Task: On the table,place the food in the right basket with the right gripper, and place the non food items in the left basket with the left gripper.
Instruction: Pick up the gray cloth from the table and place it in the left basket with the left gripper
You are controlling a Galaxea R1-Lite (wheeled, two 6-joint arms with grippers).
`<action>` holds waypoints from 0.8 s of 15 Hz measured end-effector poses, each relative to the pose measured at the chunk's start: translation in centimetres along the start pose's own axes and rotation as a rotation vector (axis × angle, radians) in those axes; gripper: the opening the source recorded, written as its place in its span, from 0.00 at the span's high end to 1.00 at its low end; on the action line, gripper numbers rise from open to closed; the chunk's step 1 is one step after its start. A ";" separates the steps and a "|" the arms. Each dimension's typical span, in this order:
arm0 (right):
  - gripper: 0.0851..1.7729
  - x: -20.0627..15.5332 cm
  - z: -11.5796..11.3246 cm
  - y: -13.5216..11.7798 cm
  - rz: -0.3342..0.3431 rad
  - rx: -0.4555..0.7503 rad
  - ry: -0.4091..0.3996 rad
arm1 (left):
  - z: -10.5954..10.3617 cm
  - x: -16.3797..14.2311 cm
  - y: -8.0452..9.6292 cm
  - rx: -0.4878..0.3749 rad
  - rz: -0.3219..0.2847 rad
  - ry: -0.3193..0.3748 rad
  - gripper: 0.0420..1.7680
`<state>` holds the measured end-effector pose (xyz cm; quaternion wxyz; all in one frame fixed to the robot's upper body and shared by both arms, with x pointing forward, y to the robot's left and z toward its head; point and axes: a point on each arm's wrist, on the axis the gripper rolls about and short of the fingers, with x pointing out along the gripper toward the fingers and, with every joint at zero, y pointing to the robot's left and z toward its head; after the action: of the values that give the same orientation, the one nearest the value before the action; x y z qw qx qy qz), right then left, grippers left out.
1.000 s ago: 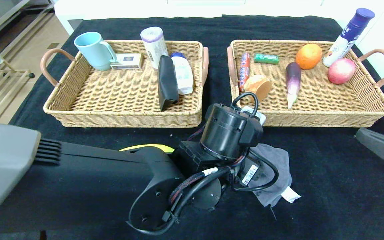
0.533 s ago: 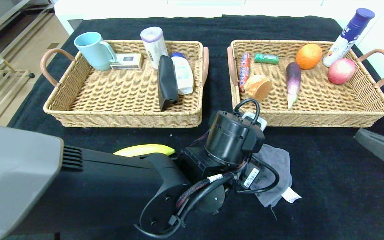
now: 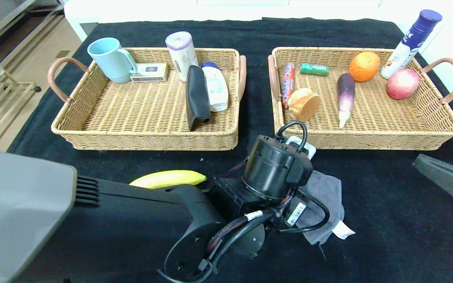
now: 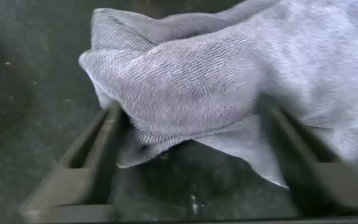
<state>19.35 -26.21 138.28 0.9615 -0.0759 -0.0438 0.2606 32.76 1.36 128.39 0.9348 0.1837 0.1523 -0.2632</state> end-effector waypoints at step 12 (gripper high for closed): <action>0.04 0.1 -0.1 0.0 0.002 -0.003 0.006 | -0.2 0.0 -0.2 0.004 -0.004 0.006 0.90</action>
<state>19.41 -26.16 138.18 0.9612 -0.0781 -0.0414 0.2612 32.58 1.33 128.18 0.9335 0.1860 0.1547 -0.2648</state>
